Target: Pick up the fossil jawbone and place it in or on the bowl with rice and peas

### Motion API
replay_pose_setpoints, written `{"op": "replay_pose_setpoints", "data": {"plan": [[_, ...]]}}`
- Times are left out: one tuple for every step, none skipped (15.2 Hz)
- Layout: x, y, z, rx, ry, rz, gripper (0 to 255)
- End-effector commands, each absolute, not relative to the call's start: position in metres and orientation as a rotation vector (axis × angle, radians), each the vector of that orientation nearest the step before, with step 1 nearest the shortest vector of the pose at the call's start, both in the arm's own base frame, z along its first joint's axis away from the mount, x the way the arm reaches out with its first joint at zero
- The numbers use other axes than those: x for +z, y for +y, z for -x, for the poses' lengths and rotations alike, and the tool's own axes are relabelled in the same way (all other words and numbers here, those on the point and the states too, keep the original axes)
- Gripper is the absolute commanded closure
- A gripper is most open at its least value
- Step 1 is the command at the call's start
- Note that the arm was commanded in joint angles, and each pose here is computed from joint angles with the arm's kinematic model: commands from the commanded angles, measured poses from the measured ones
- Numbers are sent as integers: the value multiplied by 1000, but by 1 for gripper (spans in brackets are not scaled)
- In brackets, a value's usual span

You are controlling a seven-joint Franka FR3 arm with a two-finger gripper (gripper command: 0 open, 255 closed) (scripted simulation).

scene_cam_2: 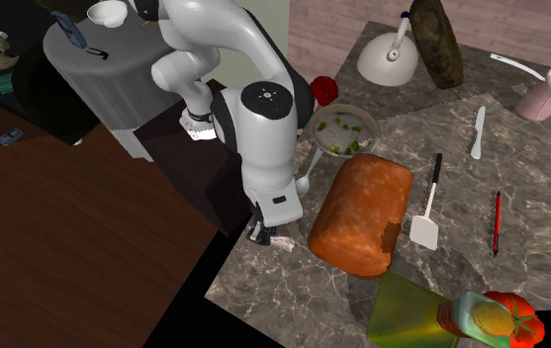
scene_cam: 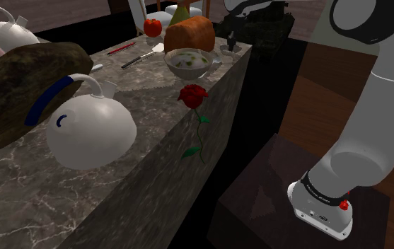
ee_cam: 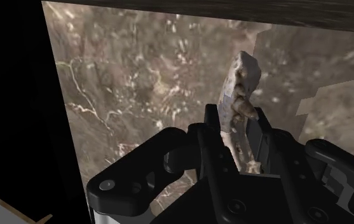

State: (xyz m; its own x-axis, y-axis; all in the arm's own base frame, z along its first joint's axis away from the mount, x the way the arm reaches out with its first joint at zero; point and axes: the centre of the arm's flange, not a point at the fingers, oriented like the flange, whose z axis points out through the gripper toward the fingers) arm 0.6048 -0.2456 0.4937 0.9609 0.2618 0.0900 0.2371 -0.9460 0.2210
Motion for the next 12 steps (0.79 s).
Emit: {"op": "replay_pose_setpoints", "data": {"plan": [[494,-246,-605,175,373,-2903,255],[494,-246,-605,175,373,-2903,255],[494,-246,-605,175,373,-2903,255],[499,-246,-605,175,373,-2903,255],[504,-246,-605,175,373,-2903,255],[510,-246,-605,175,373,-2903,255],[515,-246,-605,175,373,-2903,255],[520,-246,-605,175,373,-2903,255],[525,-246,-605,175,373,-2903,255],[531,-246,-605,175,373,-2903,255],[536,-246,-605,175,373,-2903,255],[541,-246,-605,175,373,-2903,255]]}}
